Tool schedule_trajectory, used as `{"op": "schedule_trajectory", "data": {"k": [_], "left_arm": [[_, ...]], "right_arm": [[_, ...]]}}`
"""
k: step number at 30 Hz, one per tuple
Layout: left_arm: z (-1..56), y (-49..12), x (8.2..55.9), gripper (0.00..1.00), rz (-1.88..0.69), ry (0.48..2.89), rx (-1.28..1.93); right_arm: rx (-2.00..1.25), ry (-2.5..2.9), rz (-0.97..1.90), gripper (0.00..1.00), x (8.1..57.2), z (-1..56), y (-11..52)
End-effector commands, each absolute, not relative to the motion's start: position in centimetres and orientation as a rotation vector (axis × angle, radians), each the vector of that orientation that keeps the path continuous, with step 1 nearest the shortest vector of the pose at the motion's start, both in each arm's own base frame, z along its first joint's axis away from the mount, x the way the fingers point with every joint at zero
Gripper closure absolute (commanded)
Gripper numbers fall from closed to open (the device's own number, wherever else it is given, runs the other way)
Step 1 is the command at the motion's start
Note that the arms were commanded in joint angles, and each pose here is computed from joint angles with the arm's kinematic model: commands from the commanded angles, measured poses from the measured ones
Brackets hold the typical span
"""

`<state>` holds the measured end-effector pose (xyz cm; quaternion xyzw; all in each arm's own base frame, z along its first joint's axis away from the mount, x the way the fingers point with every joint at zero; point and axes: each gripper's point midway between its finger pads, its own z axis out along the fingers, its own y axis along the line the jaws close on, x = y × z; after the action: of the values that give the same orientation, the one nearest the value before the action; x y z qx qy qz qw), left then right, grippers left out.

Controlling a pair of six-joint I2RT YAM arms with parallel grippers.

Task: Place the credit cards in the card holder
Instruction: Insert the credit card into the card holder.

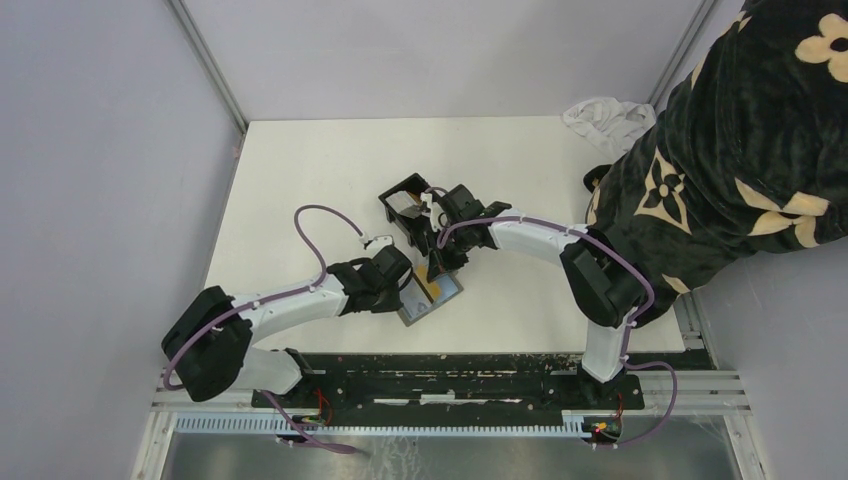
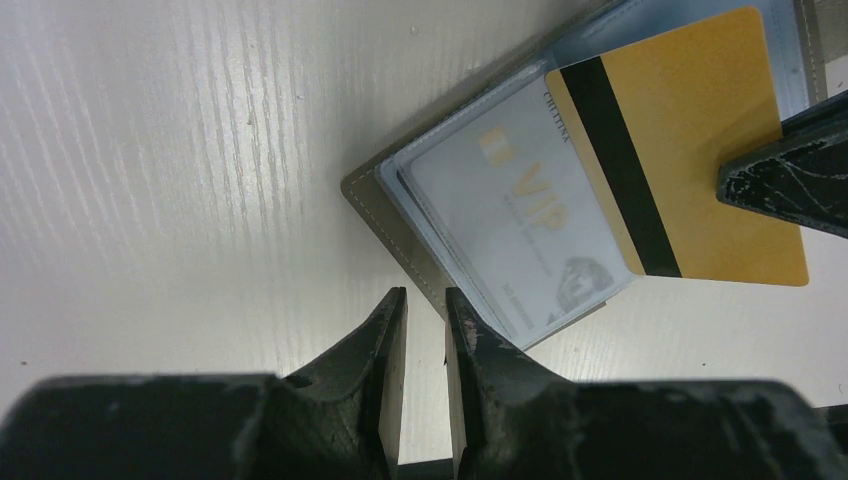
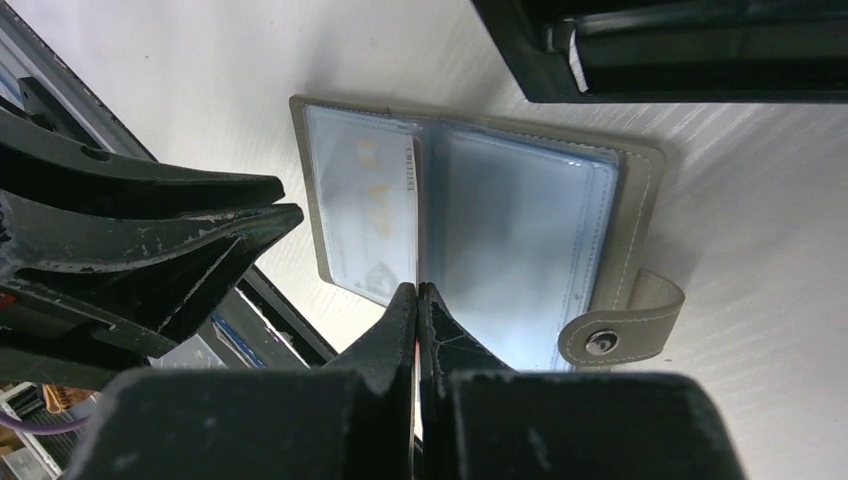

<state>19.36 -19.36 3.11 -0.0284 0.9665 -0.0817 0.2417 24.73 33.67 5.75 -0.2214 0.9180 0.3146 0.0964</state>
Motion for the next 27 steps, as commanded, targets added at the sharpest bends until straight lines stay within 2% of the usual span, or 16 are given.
{"op": "schedule_trajectory", "data": {"k": [1,27], "left_arm": [[2.9,-20.3,19.7,0.73,-0.267,2.634,-0.103],[0.6,-20.0,18.4,0.74,-0.258,2.705,-0.118]], "right_arm": [[-0.671,2.703,0.969,0.99,25.0,5.2,34.0],[-0.663,2.779,0.973,0.99,23.4,2.3,32.8]]}}
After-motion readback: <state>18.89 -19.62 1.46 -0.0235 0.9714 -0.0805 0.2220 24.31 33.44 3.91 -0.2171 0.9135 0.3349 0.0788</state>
